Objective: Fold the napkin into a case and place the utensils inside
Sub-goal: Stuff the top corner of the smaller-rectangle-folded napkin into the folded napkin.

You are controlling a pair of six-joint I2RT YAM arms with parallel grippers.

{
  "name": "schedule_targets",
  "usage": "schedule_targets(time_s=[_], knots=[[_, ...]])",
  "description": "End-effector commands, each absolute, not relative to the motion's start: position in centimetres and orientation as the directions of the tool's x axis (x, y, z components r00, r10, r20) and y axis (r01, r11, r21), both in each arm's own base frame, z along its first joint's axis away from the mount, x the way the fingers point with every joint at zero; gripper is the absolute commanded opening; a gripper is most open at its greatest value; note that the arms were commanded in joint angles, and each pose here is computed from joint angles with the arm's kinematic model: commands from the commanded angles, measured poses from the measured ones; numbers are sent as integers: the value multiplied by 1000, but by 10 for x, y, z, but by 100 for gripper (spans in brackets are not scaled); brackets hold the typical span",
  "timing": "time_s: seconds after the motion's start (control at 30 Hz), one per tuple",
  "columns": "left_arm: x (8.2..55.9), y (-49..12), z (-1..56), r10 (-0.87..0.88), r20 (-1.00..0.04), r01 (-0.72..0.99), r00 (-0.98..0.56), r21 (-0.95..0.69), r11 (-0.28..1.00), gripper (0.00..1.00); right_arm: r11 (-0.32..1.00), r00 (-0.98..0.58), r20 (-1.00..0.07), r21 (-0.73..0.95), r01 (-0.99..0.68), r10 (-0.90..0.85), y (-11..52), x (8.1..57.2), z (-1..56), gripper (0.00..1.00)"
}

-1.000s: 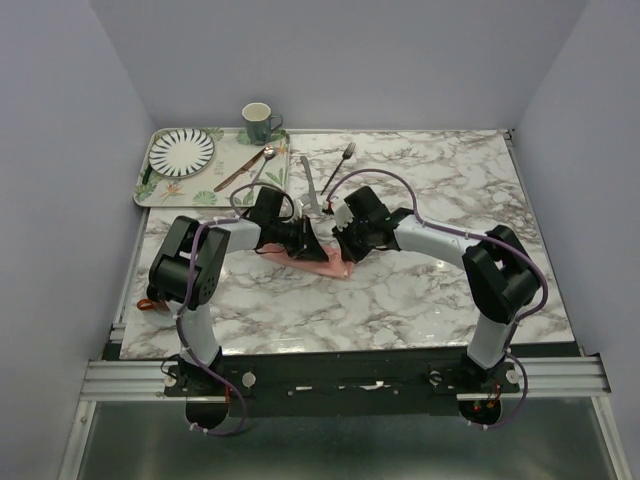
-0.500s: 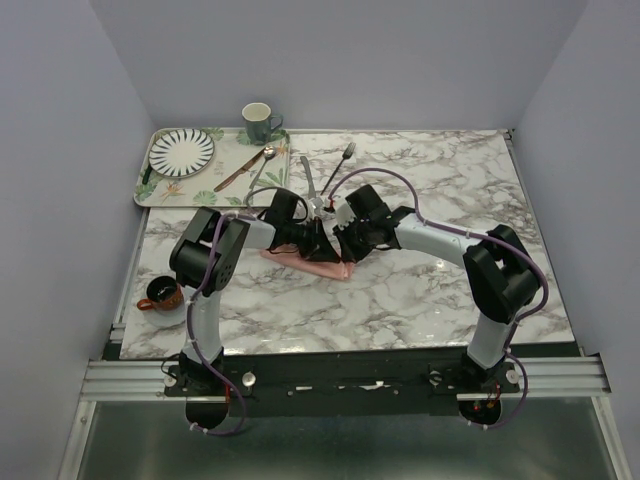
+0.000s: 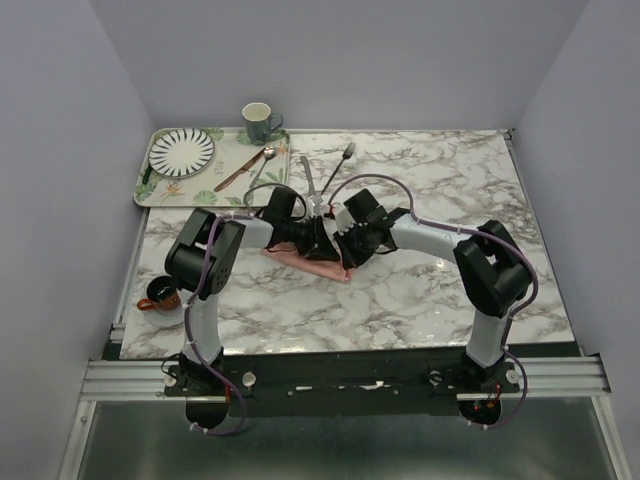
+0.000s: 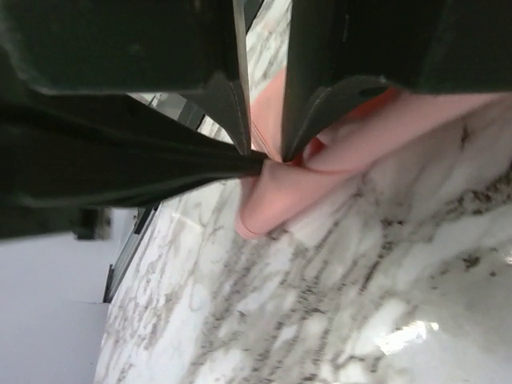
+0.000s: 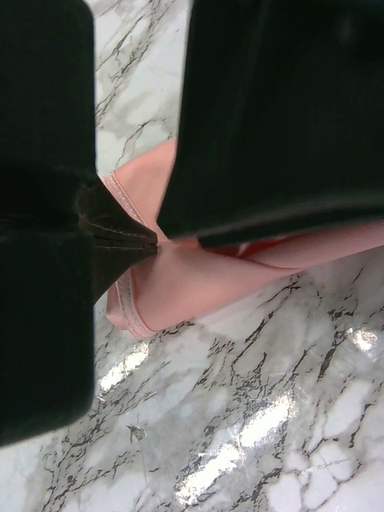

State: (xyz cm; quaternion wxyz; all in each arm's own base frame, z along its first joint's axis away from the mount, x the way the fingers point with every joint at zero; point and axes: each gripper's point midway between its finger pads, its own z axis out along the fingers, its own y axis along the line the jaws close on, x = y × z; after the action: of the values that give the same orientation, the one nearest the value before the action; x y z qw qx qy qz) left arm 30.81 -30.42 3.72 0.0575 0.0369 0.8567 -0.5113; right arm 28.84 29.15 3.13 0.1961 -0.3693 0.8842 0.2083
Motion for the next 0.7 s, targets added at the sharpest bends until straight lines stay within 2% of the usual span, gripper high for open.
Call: schedule_targets(time_s=[0.0,0.07,0.2,0.37,0.67], knots=[[300,-289,78,60,-258,257,-964,-857,446,33,660,-681,-434,228,-716,-589,280,281,15,1],[297,-280,82,51,-263,256,-963,-846,468,33,659,-682,-440,234,-715,-584,281,281,18,1],[286,-266,68,48,-201,195,-978,-823,534,33,658,-683,-465,248,-711,-563,284,284,29,1],[291,-263,46,33,-157,146,-987,-800,582,27,648,-683,-498,277,-709,-534,291,287,46,1],[307,-292,32,31,-169,157,-985,-814,559,23,609,-679,-494,325,-723,-543,298,279,46,1]])
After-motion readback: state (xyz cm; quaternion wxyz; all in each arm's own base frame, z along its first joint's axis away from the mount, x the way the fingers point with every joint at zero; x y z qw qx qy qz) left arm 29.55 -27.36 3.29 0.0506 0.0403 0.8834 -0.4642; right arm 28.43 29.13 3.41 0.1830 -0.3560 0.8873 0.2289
